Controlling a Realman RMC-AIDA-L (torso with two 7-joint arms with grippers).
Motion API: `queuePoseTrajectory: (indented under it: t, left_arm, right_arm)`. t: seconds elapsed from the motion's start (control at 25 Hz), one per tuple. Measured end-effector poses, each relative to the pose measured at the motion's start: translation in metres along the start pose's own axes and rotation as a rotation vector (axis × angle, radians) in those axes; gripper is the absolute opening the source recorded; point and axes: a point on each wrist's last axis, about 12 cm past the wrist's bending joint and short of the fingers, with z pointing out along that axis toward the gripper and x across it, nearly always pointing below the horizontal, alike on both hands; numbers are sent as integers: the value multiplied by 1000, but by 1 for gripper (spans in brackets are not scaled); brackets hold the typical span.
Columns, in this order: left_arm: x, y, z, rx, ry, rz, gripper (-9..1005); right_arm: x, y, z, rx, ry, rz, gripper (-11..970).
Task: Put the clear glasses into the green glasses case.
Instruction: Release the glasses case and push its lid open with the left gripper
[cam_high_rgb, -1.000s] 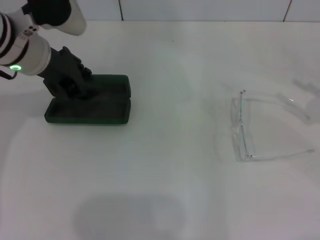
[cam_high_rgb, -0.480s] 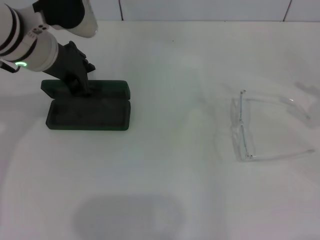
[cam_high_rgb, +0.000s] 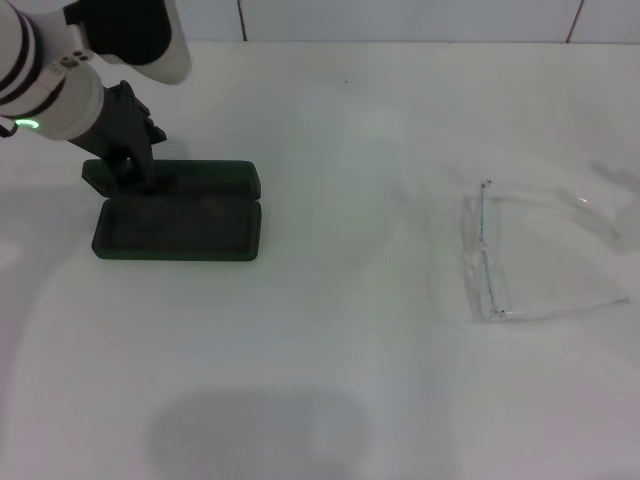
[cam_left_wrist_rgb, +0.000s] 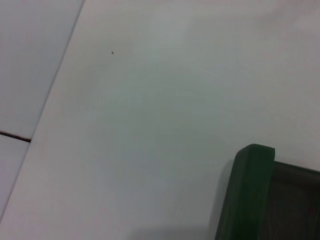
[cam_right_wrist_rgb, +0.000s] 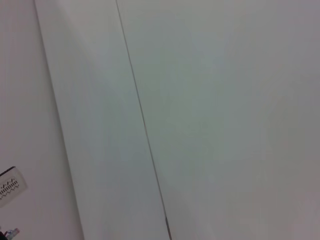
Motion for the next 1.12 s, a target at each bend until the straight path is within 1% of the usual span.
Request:
queuePoseTrajectory:
  t: [0.2,0.36,0.56,0.68,0.84,1.12]
  left_arm:
    - [-4,1,5,14,28,24,450]
    - [-7,-1,7,26,39,44,446]
    - [-7,-3,12,41,49,46,441]
    - [-8,-4,15,47,54,53,379]
    - [-11,-5,18,44,55,70,363]
    - [-13,-5,18,41,53,65,334]
  right_arm:
    - [0,0,0,1,1,0,644]
    - [0,0,-1,4,2,1,644]
    - [1,0,-2,7,2,2,644]
    - [1,0,-1,6,0,-1,645]
    - [2,0,-1,6,1,1,645]
    - [4,2,-6,12,-2,5,644]
